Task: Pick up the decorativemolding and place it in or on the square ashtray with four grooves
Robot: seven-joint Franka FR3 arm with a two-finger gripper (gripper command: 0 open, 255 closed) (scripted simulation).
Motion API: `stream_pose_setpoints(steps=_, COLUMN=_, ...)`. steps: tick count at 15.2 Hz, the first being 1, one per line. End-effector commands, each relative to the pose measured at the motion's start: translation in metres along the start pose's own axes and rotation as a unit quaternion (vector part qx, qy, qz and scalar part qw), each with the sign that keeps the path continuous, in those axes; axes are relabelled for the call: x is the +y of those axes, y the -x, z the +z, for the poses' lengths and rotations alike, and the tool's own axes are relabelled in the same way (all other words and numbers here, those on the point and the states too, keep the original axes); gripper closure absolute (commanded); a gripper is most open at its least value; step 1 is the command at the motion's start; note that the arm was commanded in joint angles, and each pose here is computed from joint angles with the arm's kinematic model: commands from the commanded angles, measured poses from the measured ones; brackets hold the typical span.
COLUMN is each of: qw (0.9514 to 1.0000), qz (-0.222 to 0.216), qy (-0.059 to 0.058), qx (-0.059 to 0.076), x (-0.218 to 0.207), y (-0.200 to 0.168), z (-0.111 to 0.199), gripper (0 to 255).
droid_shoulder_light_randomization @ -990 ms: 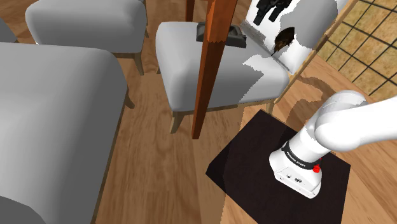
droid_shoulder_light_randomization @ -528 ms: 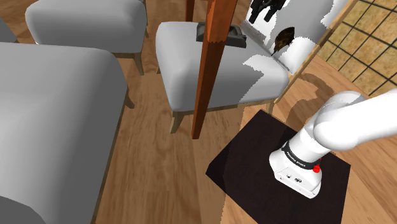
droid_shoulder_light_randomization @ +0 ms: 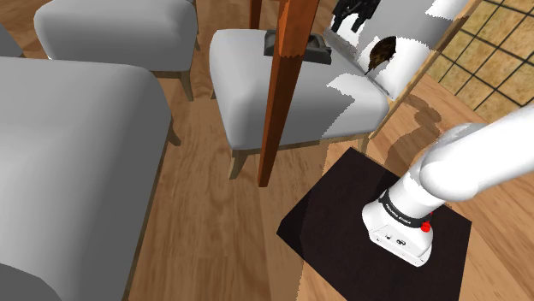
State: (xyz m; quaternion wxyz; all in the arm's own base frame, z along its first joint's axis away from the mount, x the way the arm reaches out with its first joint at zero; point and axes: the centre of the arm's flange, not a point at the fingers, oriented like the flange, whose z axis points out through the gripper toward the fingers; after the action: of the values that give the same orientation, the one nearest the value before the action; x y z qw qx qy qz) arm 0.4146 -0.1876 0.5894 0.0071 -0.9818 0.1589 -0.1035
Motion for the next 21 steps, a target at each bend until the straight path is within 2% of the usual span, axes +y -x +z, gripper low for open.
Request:
stream_pose_setpoints(steps=1, qw=0.9999, qz=0.014, qy=0.0, qx=0.0, x=0.017, y=-0.015, z=0.008, gripper=0)
stream_pose_setpoints(steps=8, qw=0.9981, qz=0.061, qy=-0.001, qx=-0.001, x=0.087, y=-0.063, z=0.044, gripper=0)
stream_pose_setpoints(steps=15, qw=0.9942, qz=0.108, qy=-0.003, qx=-0.002, x=0.16, y=-0.104, z=0.079, gripper=0)
stream_pose_setpoints(steps=21, qw=0.9942, qz=0.108, qy=-0.003, qx=-0.002, x=0.16, y=-0.104, z=0.111, gripper=0)
